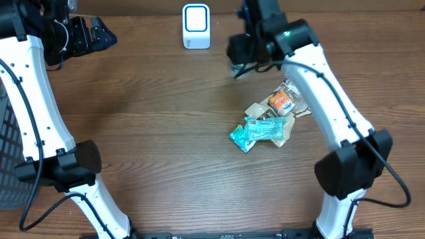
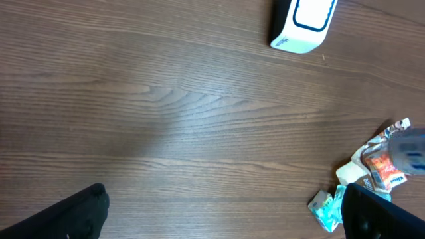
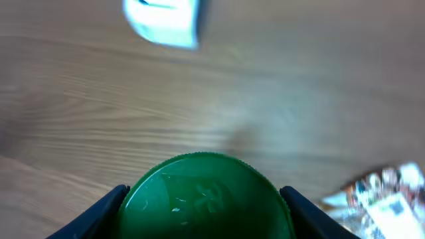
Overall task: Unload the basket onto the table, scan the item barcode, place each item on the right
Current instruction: 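Carry the jar right and set it down beside the pile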
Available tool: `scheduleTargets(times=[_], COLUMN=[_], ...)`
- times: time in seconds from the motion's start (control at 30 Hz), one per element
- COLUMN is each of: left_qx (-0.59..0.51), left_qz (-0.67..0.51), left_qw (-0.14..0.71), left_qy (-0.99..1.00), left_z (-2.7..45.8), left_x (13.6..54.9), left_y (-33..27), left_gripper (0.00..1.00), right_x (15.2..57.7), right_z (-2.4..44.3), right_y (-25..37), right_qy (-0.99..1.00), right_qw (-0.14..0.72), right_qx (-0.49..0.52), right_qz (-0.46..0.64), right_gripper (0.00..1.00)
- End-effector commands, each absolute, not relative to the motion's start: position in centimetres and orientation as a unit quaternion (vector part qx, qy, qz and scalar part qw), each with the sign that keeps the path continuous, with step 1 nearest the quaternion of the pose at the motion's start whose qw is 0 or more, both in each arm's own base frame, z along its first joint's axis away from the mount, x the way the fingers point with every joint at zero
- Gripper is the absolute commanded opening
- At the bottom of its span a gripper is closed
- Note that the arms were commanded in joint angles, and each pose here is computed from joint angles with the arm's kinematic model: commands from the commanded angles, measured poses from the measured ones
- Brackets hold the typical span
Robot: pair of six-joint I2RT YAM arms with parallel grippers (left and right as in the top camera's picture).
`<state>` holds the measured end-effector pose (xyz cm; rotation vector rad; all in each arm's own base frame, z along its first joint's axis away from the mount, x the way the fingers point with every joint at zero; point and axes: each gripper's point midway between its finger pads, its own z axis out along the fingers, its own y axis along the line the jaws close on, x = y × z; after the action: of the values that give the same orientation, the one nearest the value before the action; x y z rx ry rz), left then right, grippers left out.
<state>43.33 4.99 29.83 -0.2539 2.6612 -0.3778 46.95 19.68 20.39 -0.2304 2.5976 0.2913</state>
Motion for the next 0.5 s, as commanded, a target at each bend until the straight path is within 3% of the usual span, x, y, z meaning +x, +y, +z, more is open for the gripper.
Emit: scheduleTargets(times=[0.0, 0.27, 0.43, 0.47], left_qx=[-0.090, -0.090, -0.090, -0.090], left_qz=[-0.137, -0.137, -0.137, -0.137], left_qw=[0.219, 0.219, 0.219, 0.219], left_qy=[0.962, 0.962, 0.962, 0.962], left_z=[29.8, 29.8, 29.8, 29.8], left_x=[43.3, 43.3, 43.3, 43.3], left_y=[5.0, 5.0, 4.9, 4.9], left_gripper=[1.00, 1.00, 1.00, 1.00], right_x=[46.7, 48.3, 48.9, 48.9], right_z=[16.1, 8.4, 7.4, 7.4], right_y=[17.9, 10.9, 9.8, 9.9], right_qy=[0.971, 0.979, 0.977, 0.976], right_qw=[0.201, 0.181, 0.195, 0.196], right_qx=[-0.043, 0.027, 0.032, 0.031], right_qz=[0.124, 0.087, 0.086, 0.086], right_gripper=[0.51, 0.53, 0.64, 0.73])
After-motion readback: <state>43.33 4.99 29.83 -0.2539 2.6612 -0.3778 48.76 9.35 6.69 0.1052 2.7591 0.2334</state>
